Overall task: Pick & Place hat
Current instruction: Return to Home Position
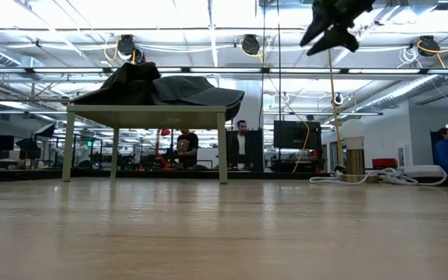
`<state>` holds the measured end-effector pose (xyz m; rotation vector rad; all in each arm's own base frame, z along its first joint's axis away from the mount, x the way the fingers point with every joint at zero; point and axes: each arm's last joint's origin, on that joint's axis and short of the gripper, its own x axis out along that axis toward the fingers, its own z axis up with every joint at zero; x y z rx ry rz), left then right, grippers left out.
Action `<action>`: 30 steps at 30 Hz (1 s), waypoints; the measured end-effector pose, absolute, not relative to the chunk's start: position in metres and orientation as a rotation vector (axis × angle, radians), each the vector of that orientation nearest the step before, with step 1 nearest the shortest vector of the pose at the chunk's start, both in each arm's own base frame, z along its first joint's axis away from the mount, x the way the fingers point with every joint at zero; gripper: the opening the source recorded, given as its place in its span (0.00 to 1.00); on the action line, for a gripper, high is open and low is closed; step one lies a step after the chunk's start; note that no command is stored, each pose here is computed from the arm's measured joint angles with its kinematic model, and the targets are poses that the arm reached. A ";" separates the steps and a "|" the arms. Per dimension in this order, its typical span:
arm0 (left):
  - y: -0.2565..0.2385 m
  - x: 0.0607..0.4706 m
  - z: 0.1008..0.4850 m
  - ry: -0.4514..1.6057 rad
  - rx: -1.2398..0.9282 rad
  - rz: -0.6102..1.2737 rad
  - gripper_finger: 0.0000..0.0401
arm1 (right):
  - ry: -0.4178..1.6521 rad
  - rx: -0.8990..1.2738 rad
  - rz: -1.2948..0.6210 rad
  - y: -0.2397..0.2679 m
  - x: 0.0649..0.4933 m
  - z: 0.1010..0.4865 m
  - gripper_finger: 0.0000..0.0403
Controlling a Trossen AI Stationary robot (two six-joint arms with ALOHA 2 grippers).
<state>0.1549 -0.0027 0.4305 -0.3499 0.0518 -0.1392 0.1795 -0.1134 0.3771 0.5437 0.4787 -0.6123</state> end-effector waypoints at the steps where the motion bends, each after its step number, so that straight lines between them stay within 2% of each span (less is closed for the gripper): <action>1: -0.003 0.155 0.430 0.059 -0.351 -0.137 0.35 | 0.476 0.530 -0.588 -0.109 0.182 0.378 0.38; 6: -0.003 0.155 0.429 0.066 -0.330 -0.135 0.35 | 0.419 0.471 -0.474 -0.088 0.196 0.386 0.38; 11: -0.001 0.154 0.428 0.062 -0.306 -0.076 0.35 | 0.410 0.349 -0.486 -0.065 0.206 0.388 0.38; 17: -0.002 0.147 0.429 0.027 -0.098 -0.002 0.35 | 0.384 0.113 -0.401 -0.040 0.215 0.387 0.38; 25: -0.002 0.130 0.400 -0.012 -0.041 0.017 0.35 | 0.178 0.075 -0.325 -0.026 0.207 0.343 0.38; 30: -0.002 0.122 0.372 0.023 -0.056 0.026 0.35 | 0.179 0.071 -0.339 -0.025 0.190 0.299 0.38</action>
